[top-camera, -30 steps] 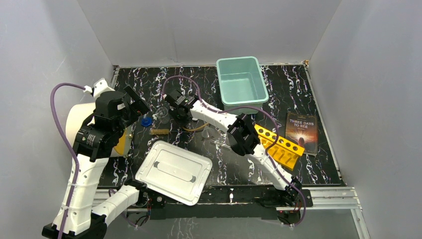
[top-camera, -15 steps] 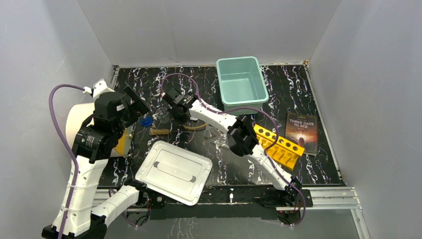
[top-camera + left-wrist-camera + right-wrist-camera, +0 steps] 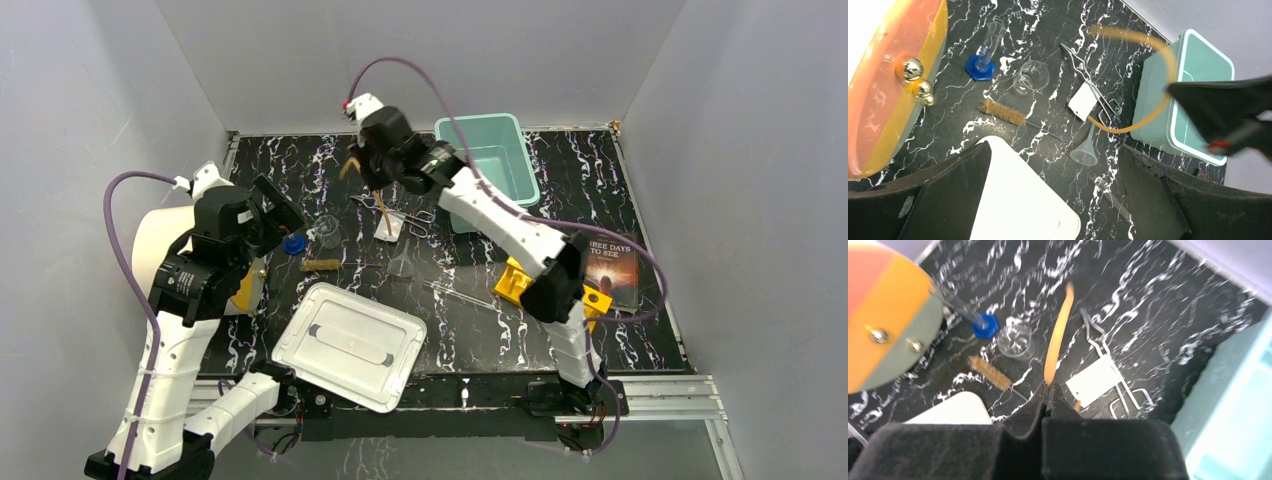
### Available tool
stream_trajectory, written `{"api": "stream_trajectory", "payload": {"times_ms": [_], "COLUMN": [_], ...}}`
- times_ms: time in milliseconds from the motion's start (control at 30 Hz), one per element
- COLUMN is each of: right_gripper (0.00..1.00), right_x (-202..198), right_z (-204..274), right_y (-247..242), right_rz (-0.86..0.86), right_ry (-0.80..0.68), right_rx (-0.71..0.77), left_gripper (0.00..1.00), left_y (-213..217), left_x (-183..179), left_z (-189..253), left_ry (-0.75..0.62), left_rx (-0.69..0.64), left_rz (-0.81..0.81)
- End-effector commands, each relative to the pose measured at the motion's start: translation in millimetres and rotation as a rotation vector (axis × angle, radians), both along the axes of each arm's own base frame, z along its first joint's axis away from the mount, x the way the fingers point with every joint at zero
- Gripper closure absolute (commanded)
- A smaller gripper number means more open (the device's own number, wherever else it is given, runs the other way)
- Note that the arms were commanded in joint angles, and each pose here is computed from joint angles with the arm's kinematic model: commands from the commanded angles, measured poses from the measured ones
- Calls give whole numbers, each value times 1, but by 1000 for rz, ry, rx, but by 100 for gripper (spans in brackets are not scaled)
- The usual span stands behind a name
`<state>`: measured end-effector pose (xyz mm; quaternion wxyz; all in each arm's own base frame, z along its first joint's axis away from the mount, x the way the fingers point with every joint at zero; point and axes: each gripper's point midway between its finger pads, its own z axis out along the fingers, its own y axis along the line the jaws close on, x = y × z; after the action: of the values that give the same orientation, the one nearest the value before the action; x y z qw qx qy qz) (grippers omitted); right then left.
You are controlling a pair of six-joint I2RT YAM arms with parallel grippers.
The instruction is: Organize the chemistry lab equipment
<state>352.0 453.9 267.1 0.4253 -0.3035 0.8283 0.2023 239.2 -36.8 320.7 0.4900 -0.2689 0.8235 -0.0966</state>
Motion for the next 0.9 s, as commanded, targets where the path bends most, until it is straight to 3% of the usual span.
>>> {"api": "stream_trajectory", "payload": {"times_ms": [0, 167, 300, 567, 867], "right_gripper": [100, 100, 100, 100, 100], "right_x": [14, 25, 50, 100, 157], "right_z": [97, 170, 193, 191, 141], "right_y": [-34, -93, -146, -223, -228], "right_rz": [-72, -185, -320, -494, -501], "right_ry": [-195, -355, -444, -486, -400], "right_rx": [171, 286, 282, 283, 295], "left_gripper": [2, 2, 2, 2, 2], "left_y": [-10, -21, -26, -35, -37], "left_x": [2, 10, 14, 17, 17], "left_z": [-1, -5, -7, -18, -25], "left_ry": [-17, -17, -12, 8, 24], "left_rx": [-46, -74, -87, -110, -118], "left_rz": [-28, -70, -84, -118, -121]}}
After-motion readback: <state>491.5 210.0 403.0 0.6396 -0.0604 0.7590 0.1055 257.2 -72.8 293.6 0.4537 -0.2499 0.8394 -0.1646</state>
